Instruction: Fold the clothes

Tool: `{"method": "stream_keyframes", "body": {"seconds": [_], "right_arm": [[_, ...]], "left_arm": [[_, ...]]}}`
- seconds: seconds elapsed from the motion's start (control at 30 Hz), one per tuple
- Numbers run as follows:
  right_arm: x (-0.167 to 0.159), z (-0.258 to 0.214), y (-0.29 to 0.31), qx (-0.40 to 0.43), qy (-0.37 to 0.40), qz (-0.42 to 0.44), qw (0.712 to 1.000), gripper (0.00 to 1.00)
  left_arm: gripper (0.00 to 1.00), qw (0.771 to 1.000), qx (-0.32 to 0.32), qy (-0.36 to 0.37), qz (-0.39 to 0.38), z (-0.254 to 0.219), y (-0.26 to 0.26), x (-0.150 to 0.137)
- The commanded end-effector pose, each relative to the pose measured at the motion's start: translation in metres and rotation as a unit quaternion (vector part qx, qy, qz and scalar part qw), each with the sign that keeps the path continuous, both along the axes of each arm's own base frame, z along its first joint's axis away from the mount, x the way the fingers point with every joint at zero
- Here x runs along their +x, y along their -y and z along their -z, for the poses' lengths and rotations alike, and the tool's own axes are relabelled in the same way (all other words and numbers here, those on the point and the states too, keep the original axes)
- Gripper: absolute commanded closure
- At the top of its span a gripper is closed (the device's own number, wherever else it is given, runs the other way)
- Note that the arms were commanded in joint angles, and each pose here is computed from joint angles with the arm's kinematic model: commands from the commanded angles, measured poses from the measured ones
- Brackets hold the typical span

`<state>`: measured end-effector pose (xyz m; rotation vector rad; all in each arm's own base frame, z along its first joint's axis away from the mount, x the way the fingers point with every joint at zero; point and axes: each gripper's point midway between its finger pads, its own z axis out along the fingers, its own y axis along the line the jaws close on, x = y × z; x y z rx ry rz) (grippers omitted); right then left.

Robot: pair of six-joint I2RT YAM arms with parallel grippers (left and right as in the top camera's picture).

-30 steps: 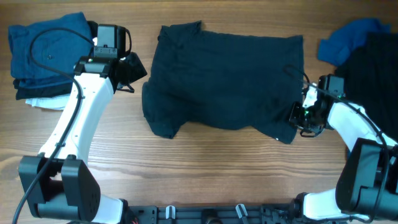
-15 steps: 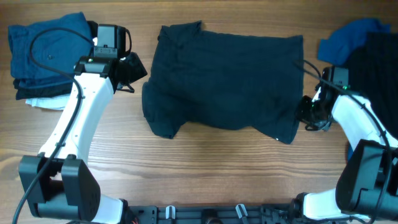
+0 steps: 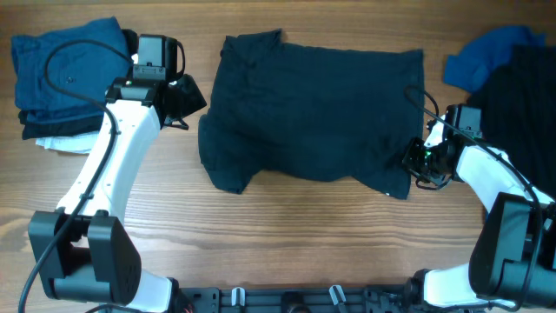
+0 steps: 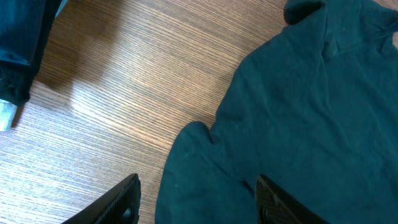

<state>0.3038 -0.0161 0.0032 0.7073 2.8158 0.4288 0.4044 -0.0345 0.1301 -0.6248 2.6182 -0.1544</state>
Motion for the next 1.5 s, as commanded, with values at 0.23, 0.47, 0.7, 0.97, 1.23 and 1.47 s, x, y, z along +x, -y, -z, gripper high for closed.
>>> {"method": "stream_keyframes", "body": {"seconds": [0.23, 0.47, 0.7, 0.97, 1.23, 1.47], "right_arm": [[-0.011, 0.008, 0.002, -0.013, -0.022, -0.009, 1.0, 0.96], [-0.043, -0.004, 0.074, -0.189, -0.125, 0.108, 0.968, 0.96], [0.01, -0.011, 0.06, -0.14, -0.015, 0.046, 0.989, 0.43], [-0.017, -0.018, 0.021, -0.036, -0.079, 0.021, 0.996, 0.3], [-0.015, -0.019, 0.02, -0.032, -0.074, 0.02, 0.997, 0.86], [-0.004, -0.036, -0.043, 0.09, -0.006, -0.116, 0.989, 0.96]], "left_arm": [[0.41, 1.0, -0.003, -0.009, -0.005, 0.006, -0.001, -0.001], [0.4, 1.0, -0.002, -0.014, -0.005, 0.01, -0.001, -0.001], [0.4, 0.999, -0.008, -0.043, -0.001, 0.032, 0.002, -0.002], [0.41, 0.967, -0.105, -0.227, 0.054, 0.043, 0.038, -0.093], [0.57, 0.961, -0.105, -0.223, 0.128, 0.092, 0.063, -0.111], [0.96, 0.971, -0.109, -0.159, 0.14, 0.107, 0.069, -0.084]]}}
